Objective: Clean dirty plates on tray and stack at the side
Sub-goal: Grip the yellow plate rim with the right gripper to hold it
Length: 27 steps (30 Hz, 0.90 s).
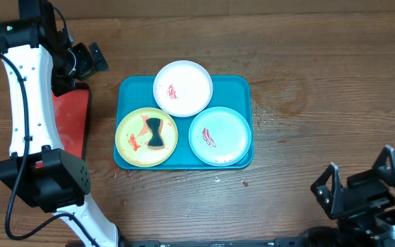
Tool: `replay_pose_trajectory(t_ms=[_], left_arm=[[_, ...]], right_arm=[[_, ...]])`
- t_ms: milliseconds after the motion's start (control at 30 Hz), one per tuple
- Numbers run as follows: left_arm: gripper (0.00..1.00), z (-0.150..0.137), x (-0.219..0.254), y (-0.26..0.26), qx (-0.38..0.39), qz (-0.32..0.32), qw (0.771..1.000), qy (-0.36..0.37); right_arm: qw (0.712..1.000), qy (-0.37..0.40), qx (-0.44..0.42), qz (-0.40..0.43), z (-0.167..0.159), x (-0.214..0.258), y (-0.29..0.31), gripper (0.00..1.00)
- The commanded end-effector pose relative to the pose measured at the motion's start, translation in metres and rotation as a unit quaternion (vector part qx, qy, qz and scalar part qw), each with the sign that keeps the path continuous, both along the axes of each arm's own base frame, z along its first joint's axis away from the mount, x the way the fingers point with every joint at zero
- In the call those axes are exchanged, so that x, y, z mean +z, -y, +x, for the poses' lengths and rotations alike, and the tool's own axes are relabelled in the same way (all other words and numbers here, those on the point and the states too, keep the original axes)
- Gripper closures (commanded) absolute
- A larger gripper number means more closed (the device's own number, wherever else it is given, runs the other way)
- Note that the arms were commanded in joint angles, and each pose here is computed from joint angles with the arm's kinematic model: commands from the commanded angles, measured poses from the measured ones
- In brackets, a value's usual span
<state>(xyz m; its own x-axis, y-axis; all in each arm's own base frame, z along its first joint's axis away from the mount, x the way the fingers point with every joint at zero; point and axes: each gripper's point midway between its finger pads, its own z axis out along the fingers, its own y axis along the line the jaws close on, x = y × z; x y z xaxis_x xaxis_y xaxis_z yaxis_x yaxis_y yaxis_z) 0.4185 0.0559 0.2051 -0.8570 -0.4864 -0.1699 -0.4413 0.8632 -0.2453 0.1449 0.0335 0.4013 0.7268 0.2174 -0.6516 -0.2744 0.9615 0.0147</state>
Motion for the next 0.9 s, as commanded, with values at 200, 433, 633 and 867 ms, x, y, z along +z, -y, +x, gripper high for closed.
replay_pose_trajectory(t_ms=[200,433,633,867], left_arm=[[0.00,0.002,0.006,0.007,0.001,-0.012,1.000,0.009],[0.00,0.003,0.007,0.013,-0.004,-0.029,0.999,0.011],[0.00,0.001,0.007,0.015,-0.005,-0.033,0.999,0.008],[0.00,-0.002,0.007,0.015,-0.005,-0.035,0.999,0.003]], right_arm=[[0.909,-0.377,-0.109,-0.144,0.077,0.044,0.010,0.00],[0.775,-0.578,0.174,-0.184,0.128,0.039,-0.080,0.00],[0.675,-0.588,0.404,-0.185,0.167,0.018,-0.156,0.24],[0.603,-0.777,0.155,-0.097,0.249,-0.122,-0.194,0.35]])
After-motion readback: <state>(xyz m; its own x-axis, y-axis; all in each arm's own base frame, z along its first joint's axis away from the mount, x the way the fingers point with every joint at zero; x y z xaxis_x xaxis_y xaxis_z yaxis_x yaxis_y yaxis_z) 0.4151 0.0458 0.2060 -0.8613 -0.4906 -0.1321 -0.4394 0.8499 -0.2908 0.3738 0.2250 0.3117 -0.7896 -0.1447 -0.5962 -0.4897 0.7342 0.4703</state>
